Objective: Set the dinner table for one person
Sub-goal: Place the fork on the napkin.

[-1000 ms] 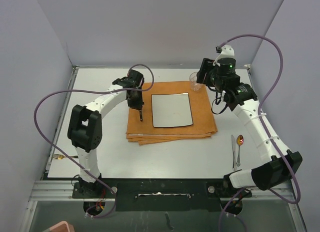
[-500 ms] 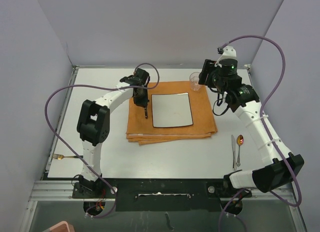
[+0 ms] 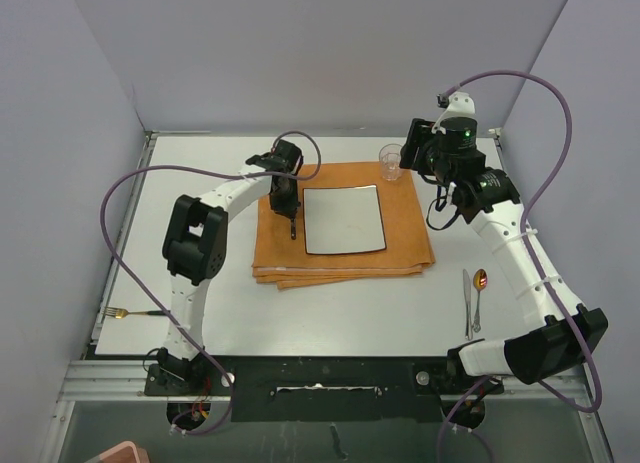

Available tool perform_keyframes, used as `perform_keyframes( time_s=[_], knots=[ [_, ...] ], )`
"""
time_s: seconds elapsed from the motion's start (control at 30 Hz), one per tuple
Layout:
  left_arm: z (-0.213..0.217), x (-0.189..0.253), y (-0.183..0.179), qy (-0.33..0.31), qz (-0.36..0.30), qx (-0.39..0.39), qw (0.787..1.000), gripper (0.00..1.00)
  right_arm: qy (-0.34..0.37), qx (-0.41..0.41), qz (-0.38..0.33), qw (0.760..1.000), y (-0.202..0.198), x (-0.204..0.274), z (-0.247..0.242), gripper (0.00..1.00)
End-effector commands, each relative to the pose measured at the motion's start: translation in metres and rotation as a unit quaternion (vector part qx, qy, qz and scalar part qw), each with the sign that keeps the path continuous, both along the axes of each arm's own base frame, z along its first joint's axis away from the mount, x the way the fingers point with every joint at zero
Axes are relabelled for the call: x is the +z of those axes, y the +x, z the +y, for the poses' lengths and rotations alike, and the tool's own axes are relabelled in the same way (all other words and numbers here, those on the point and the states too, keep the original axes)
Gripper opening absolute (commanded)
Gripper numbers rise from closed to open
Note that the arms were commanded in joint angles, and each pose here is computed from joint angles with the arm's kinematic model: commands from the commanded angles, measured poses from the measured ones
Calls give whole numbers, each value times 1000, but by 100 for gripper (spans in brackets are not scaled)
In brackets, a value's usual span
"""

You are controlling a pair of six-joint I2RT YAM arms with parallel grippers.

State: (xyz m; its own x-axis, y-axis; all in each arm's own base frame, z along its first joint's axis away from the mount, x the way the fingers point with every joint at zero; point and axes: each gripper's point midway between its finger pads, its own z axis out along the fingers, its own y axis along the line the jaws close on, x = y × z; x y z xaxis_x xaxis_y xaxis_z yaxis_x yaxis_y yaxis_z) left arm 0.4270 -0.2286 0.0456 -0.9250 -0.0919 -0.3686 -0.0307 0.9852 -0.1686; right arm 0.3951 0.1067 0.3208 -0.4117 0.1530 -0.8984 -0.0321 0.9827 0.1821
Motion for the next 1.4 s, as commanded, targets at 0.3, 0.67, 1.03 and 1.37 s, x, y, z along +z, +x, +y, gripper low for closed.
perform_keyframes(
  time_s=[0.3, 0.67, 1.03, 1.37],
  knots=[
    [-14, -24, 9, -25, 3, 4, 1000, 0, 3, -14, -25, 1000, 13, 11, -5, 58],
    [-10, -27, -14, -20, 14, 12, 1000, 0, 15, -12, -21, 1000, 18, 6, 0, 58],
    [-3, -28, -39, -6, 23, 17, 1000, 0, 23, -14, -24, 999, 13, 9, 0, 58],
    [0, -30, -56, 4, 33, 21, 999, 0, 30, -15, -23, 999, 7, 10, 0, 58]
  ],
)
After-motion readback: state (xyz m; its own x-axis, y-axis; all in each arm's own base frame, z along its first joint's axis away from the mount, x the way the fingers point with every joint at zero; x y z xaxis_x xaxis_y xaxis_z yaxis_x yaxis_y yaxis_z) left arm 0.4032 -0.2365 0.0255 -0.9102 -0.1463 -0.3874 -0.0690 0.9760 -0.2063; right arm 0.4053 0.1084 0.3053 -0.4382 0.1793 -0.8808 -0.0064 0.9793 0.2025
